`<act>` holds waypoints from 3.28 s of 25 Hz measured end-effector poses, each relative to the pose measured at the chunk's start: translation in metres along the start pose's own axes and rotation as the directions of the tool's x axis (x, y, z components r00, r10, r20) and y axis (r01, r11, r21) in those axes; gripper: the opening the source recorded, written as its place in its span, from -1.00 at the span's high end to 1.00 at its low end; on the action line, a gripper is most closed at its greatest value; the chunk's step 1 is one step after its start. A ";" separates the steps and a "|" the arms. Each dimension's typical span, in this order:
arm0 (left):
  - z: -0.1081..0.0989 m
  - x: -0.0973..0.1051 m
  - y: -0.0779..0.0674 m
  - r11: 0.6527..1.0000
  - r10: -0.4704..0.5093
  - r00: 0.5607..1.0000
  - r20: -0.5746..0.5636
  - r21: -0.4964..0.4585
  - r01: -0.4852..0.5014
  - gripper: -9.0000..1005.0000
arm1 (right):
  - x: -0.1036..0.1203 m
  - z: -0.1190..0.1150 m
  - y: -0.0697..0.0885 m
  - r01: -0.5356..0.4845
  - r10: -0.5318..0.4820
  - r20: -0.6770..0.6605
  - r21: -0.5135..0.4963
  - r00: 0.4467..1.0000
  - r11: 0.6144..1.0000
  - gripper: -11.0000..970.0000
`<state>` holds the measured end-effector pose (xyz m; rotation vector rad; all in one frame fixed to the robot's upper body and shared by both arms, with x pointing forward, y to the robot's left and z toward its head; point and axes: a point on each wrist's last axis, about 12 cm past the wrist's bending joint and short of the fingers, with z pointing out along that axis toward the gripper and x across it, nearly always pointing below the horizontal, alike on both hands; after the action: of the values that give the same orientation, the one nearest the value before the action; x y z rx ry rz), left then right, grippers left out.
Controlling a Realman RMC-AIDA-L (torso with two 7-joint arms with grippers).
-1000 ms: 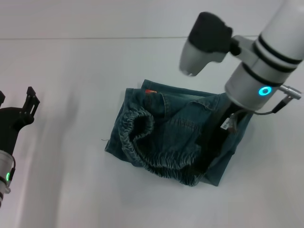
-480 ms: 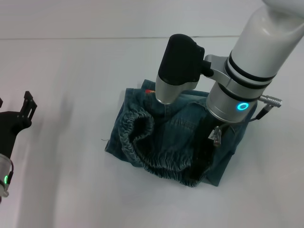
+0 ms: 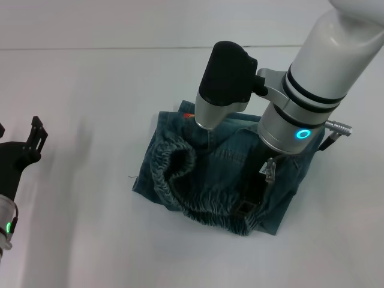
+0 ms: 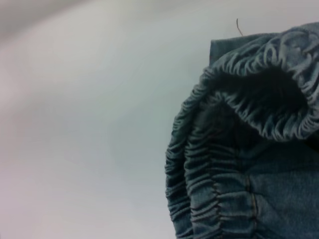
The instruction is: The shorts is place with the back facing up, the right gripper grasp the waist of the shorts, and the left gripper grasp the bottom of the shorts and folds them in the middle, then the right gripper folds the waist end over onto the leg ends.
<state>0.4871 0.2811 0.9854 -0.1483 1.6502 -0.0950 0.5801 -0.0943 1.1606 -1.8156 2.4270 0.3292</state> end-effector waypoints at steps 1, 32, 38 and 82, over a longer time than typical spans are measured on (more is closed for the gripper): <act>0.000 0.000 0.000 1.000 0.000 1.000 -0.002 0.000 0.000 -0.58 | 0.000 0.000 0.000 0.000 0.000 0.001 0.002 1.000 1.000 -0.47; -0.001 0.002 0.005 1.000 0.001 1.000 -0.018 -0.021 -0.001 -0.58 | 0.003 -0.008 -0.005 -0.010 0.006 0.058 0.067 0.998 0.998 0.84; -0.002 0.002 0.006 1.000 0.001 1.000 -0.018 -0.027 -0.001 -0.58 | 0.010 -0.034 -0.023 -0.063 0.044 0.138 0.137 0.989 0.988 0.88; -0.007 -0.003 0.013 0.999 -0.021 0.999 0.031 -0.033 0.022 -0.58 | 0.045 -0.044 -0.064 -0.317 0.104 0.777 0.127 0.620 0.940 -0.02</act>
<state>0.4796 0.2943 0.9867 -0.1923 1.6203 -0.0815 0.6309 -0.1636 1.1869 -0.9576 1.9221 0.6226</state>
